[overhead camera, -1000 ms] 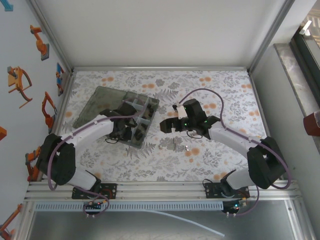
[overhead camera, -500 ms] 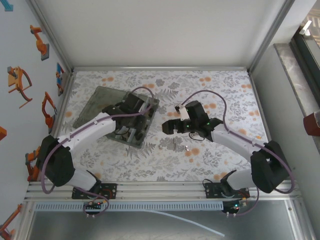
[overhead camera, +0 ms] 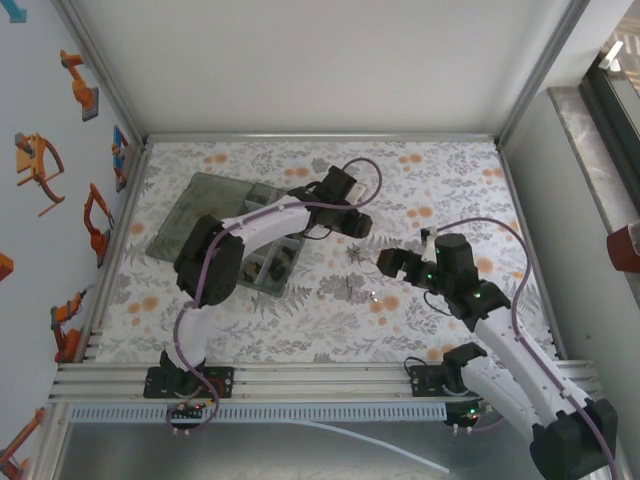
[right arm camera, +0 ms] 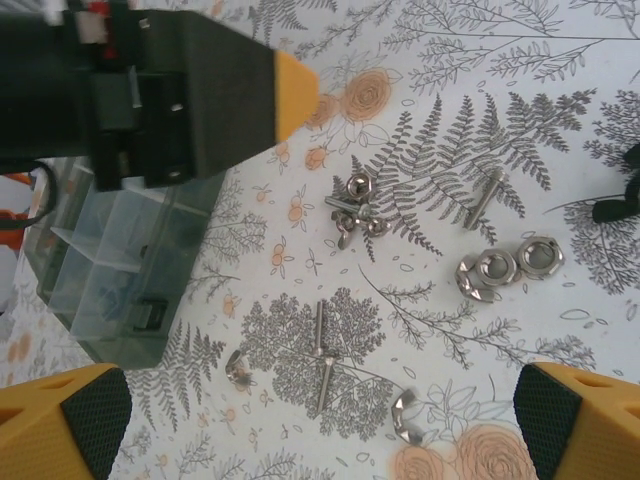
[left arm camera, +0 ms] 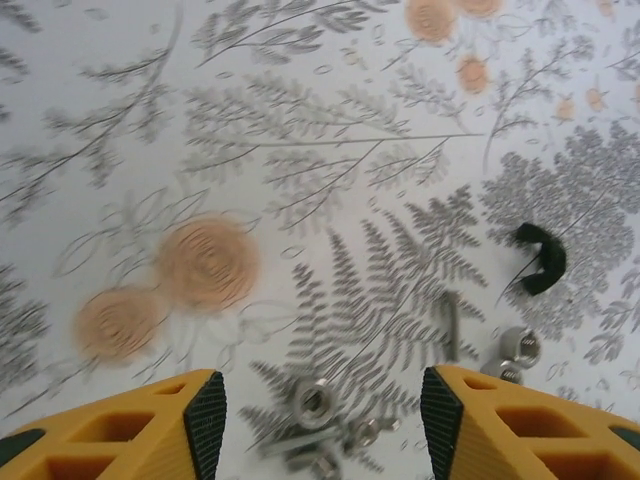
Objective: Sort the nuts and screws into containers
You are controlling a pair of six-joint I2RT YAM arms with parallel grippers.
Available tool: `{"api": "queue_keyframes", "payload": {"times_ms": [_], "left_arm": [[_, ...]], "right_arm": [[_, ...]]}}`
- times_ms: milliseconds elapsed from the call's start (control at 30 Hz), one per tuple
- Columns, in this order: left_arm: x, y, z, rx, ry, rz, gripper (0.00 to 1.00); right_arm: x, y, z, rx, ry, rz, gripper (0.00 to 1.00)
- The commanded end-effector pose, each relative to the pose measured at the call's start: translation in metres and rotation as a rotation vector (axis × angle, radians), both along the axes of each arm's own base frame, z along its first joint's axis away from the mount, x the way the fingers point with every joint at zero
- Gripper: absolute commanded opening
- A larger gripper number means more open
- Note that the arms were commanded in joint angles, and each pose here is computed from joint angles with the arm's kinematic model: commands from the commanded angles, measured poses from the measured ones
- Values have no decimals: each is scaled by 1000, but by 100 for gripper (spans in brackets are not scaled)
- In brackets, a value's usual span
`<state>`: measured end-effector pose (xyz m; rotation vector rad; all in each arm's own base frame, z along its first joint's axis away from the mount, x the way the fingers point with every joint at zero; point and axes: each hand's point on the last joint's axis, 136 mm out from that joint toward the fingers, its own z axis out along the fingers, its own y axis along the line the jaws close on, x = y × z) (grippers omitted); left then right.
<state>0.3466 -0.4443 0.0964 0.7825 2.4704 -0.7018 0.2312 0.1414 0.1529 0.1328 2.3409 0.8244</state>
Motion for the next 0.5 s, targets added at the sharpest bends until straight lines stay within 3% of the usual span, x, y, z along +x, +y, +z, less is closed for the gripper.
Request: {"api": "queue_keyframes", "payload": {"times_ms": [0,233,467], "left_arm": [[-11,-43,-1,-69,64,-57,54],[-32,-110,-10,-128,26,-161,56],[-51,-131,-32,-98,42,-209,56]], "right_arm": [[-15,-19,4,-61,42,-53,100],[-24,-20,31,-102,-40,19,100],[-20,-12,43,-68,-77,44,100]]}}
